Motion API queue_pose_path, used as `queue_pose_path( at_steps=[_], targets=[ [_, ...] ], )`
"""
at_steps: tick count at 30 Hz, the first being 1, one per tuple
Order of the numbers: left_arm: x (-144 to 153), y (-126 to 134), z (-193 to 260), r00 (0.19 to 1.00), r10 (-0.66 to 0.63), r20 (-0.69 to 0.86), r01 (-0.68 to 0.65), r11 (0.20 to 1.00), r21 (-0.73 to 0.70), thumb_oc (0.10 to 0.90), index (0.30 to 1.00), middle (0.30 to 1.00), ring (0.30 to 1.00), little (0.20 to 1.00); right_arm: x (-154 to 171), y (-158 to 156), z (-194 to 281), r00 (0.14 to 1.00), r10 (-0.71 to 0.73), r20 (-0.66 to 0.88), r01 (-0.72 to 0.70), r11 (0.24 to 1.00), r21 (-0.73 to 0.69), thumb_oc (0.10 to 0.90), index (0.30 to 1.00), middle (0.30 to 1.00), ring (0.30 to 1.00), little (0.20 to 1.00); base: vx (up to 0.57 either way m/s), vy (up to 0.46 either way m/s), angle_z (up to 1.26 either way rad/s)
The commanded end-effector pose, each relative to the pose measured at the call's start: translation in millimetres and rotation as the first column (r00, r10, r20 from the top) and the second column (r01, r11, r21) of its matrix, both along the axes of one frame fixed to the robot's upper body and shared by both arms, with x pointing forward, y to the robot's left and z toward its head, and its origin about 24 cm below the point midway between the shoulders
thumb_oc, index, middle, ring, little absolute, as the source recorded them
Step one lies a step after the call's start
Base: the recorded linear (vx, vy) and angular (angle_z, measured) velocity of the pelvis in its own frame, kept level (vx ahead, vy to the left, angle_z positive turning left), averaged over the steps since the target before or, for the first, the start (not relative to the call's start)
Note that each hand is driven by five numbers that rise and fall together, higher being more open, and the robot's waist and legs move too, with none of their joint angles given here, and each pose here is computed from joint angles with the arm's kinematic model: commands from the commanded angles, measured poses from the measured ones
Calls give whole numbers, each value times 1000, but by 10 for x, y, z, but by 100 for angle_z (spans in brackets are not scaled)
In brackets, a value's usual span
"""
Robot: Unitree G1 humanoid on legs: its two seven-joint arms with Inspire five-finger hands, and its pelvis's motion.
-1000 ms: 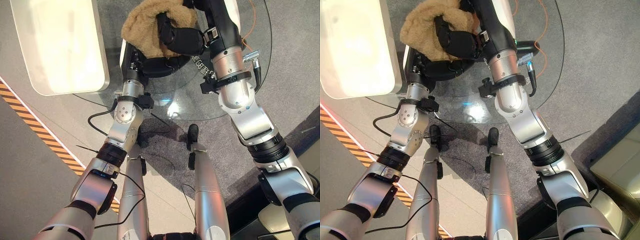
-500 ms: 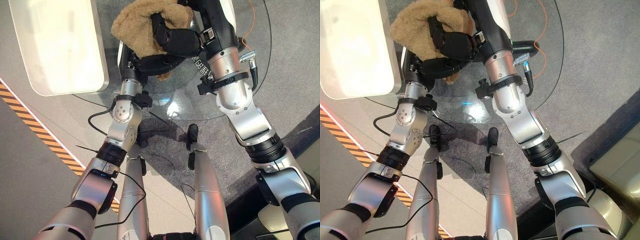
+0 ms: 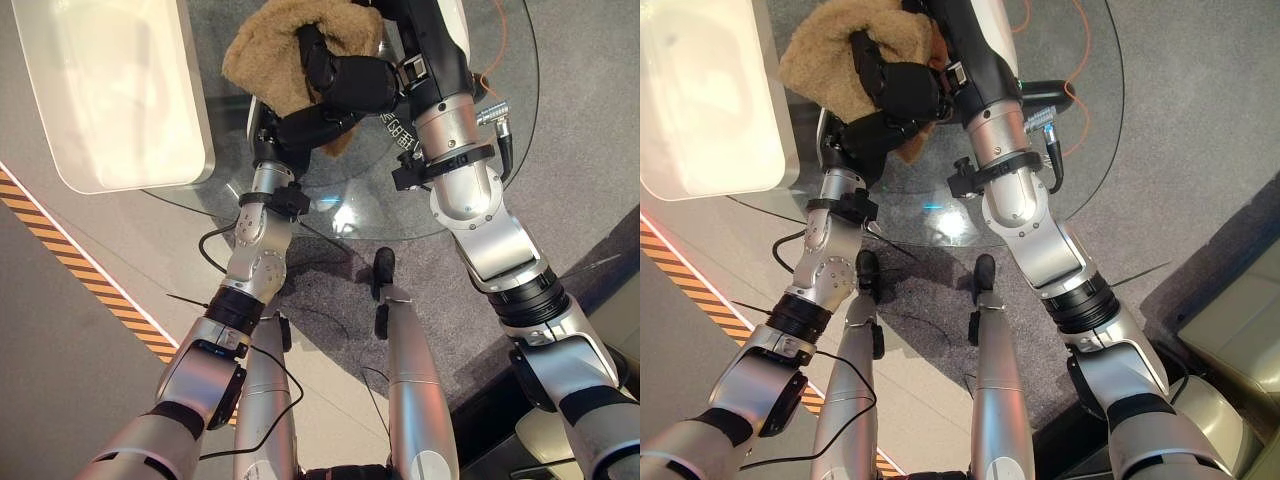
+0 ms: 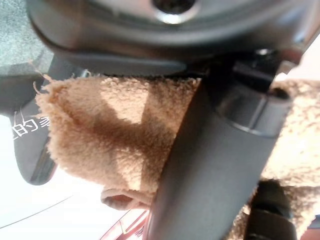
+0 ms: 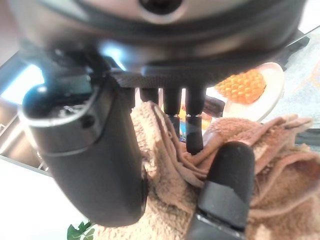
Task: Wipe the table with a cloth and put it in the basket.
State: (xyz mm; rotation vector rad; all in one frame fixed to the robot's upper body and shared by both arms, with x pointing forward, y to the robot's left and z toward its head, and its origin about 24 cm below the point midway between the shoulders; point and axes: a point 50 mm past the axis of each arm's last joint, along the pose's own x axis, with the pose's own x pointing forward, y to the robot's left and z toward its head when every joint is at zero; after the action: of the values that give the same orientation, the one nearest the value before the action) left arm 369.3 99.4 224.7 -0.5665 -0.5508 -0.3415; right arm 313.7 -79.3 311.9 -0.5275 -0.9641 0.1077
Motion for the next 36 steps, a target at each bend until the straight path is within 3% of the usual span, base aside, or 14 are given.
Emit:
queue_pose_path(
  at_steps=[1, 10, 11, 12, 13, 36],
  targets=[
    [-225, -237, 636, 943, -136, 303, 140, 990, 7, 100, 300, 300, 300, 200, -660, 114, 708, 902, 172, 396, -227, 969, 94, 100, 300, 300, 300, 200, 0, 0, 0],
    [-225, -250, 627, 942, -137, 305, 138, 990, 18, 100, 300, 300, 300, 200, -645, 115, 697, 906, 174, 387, -230, 968, 103, 125, 321, 321, 321, 225, 0, 0, 0],
    [-225, -251, 626, 942, -137, 306, 138, 990, 18, 100, 300, 300, 300, 200, -642, 114, 697, 907, 174, 384, -230, 967, 105, 298, 469, 469, 469, 398, 0, 0, 0],
    [-225, -247, 626, 942, -137, 306, 138, 990, 18, 100, 300, 300, 300, 200, -637, 111, 695, 908, 172, 382, -229, 967, 109, 633, 756, 756, 756, 733, 0, 0, 0],
    [-226, -248, 626, 942, -138, 307, 139, 990, 19, 100, 300, 300, 300, 200, -631, 108, 692, 909, 169, 380, -228, 967, 116, 800, 900, 900, 900, 900, 0, 0, 0],
    [-221, -243, 637, 943, -122, 311, 128, 992, 1, 100, 300, 300, 300, 200, -594, 91, 667, 914, 159, 374, -227, 963, 146, 800, 900, 900, 900, 900, 0, 0, 0]
  ],
)
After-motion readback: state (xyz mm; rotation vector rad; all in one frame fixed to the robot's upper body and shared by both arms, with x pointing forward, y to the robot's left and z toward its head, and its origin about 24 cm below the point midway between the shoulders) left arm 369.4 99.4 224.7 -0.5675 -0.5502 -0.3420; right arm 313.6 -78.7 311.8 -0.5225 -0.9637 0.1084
